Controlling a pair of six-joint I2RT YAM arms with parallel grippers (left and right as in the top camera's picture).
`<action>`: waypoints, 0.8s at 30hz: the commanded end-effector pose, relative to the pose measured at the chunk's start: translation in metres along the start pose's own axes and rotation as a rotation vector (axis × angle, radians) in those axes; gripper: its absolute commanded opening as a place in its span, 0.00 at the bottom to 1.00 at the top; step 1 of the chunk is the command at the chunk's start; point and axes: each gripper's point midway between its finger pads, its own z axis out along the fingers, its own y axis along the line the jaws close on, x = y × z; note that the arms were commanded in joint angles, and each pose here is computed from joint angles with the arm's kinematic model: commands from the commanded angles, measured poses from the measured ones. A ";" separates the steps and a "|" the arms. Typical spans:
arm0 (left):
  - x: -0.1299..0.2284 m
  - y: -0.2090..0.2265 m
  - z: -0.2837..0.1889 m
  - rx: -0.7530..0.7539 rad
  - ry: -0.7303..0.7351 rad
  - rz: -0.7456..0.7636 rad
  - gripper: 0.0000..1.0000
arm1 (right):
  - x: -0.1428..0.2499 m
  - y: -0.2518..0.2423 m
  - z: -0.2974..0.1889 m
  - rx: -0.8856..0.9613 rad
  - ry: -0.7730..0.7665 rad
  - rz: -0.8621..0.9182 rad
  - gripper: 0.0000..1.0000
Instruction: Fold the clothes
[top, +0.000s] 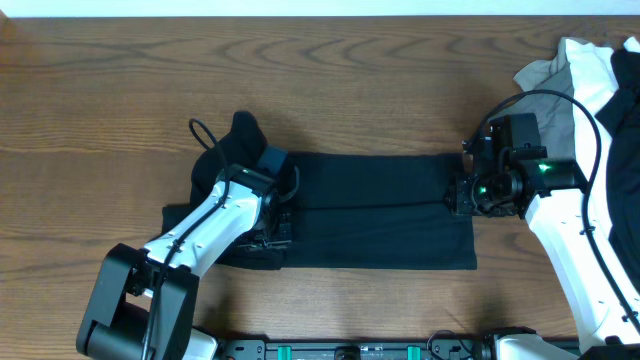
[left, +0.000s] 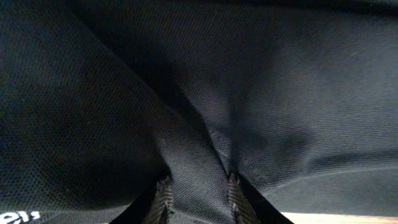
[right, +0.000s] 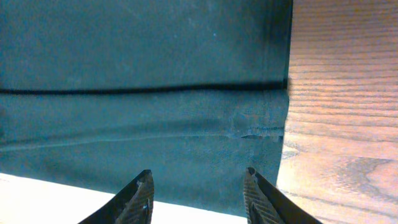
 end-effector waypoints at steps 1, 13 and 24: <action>0.007 0.008 0.006 -0.032 0.018 -0.021 0.33 | 0.001 0.003 -0.001 -0.008 0.001 -0.016 0.45; 0.002 0.005 0.007 -0.019 -0.005 -0.018 0.06 | 0.001 0.003 -0.001 -0.008 0.001 -0.015 0.45; -0.028 -0.011 -0.032 0.031 -0.148 0.038 0.06 | 0.001 0.002 -0.001 -0.008 0.002 -0.015 0.46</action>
